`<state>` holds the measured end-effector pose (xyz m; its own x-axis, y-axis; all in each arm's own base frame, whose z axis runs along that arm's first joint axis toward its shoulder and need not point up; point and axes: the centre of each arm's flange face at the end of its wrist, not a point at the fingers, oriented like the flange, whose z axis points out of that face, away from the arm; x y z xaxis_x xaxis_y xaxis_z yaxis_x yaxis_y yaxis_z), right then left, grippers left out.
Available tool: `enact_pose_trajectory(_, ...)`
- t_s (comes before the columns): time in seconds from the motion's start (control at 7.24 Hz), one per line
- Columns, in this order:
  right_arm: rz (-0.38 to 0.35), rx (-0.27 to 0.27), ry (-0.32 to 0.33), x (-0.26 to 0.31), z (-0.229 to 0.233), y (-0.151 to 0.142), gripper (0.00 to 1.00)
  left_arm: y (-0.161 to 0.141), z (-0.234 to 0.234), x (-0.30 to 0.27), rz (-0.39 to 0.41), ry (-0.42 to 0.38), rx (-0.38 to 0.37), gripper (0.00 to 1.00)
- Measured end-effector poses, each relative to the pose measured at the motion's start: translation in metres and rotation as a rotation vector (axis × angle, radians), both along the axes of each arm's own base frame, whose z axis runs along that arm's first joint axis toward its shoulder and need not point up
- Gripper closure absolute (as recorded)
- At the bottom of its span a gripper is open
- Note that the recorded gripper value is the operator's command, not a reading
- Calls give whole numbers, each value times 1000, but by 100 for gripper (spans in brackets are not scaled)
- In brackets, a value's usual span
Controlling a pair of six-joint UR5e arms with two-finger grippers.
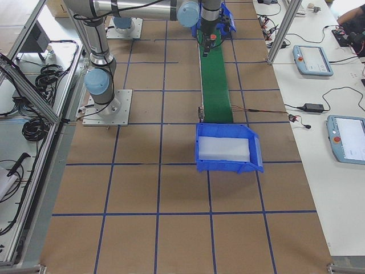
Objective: Transport two buttons from left to right
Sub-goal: 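Release the red button and move the left gripper to the yellow button, then grasp the yellow-capped button with the left gripper and set it on the conveyor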
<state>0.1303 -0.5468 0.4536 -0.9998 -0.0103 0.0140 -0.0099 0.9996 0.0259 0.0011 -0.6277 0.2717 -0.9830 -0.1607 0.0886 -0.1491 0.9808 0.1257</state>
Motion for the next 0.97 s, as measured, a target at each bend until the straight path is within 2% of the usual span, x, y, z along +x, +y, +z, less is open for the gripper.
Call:
enact_pose_trajectory(0.28, -61, -28, -2, 0, -1, -4, 1, 0, -11, 0, 6, 7, 14, 3)
enact_pose_trajectory(0.69, -87, -36, -3, 1, 0, -5, 0, -9, -27, -3, 32, 60, 22, 17)
enact_pose_trajectory(0.97, -80, -76, -4, 2, 10, -9, 0, -8, -29, -2, 40, 63, 23, 43)
